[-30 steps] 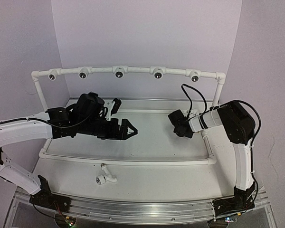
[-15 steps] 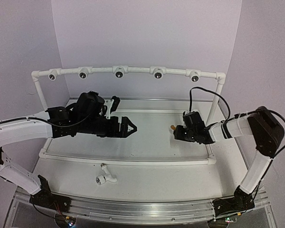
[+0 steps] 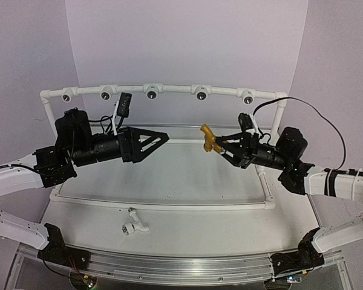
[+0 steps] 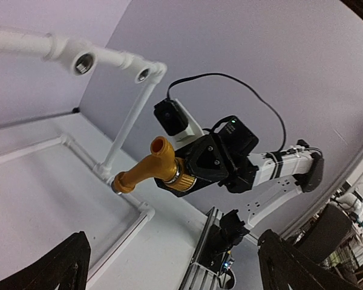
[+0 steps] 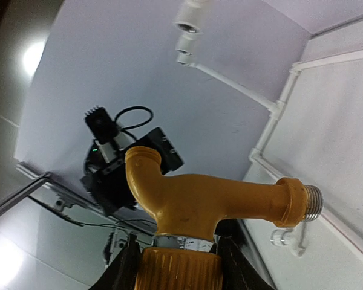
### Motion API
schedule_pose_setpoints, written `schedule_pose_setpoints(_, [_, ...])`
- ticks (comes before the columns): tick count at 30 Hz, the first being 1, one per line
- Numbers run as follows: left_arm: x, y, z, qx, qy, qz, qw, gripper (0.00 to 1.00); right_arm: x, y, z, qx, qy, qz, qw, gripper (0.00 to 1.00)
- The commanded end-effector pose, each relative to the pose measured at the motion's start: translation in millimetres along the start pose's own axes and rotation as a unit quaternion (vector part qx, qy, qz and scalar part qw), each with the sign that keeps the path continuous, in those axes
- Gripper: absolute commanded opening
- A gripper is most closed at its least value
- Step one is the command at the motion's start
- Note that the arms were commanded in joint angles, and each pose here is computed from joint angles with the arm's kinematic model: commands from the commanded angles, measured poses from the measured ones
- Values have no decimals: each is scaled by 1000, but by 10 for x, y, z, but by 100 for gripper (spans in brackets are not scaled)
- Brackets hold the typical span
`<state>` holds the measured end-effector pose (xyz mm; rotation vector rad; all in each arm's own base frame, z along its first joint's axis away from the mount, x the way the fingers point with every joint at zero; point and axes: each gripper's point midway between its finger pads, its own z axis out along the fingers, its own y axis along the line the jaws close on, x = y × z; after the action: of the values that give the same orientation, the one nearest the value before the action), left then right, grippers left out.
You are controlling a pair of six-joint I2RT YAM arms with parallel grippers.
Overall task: Install the water faucets
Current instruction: Pass from the right arm to the left
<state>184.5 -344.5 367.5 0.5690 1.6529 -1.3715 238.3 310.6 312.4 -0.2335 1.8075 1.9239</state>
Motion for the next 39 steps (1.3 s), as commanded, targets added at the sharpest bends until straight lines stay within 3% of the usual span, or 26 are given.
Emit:
schedule_pose_setpoints(1, [-244, -573, -38, 138, -36, 102, 984, 100, -82, 980, -110, -139, 6, -2, 990, 0])
schedule_pose_setpoints(5, [-274, -804, -16, 207, -48, 154, 965, 100, -14, 1199, -125, -175, 21, 9, 984, 0])
schedule_pose_setpoints(10, [-379, -955, 219, 251, -36, 169, 952, 100, 156, 1384, -92, -216, 50, 14, 975, 0])
schedule_pose_setpoints(18, [-6, -1037, 590, 349, 69, 123, 927, 97, 306, 1551, -113, -244, 61, 7, 968, 0])
schedule_pose_setpoints(21, [67, -1093, 617, 368, 82, 121, 918, 94, 322, 1564, -132, -245, 62, 6, 967, 0])
schedule_pose_setpoints(23, [103, -1130, 633, 377, 87, 121, 914, 89, 338, 1565, -139, -246, 64, 6, 967, 0])
schedule_pose_setpoints(26, [126, -1118, 684, 376, 92, 113, 915, 74, 346, 1581, -156, -247, 65, 4, 967, 0])
schedule_pose_setpoints(31, [45, -1074, 738, 351, 74, 109, 927, 54, 373, 1589, -192, -248, 65, 1, 967, 0])
schedule_pose_setpoints(35, [-14, -1086, 707, 344, 61, 115, 930, 46, 397, 1555, -217, -245, 62, 5, 968, 0])
schedule_pose_setpoints(39, [-60, -1130, 686, 349, 58, 116, 928, 45, 395, 1562, -224, -245, 61, 6, 968, 0])
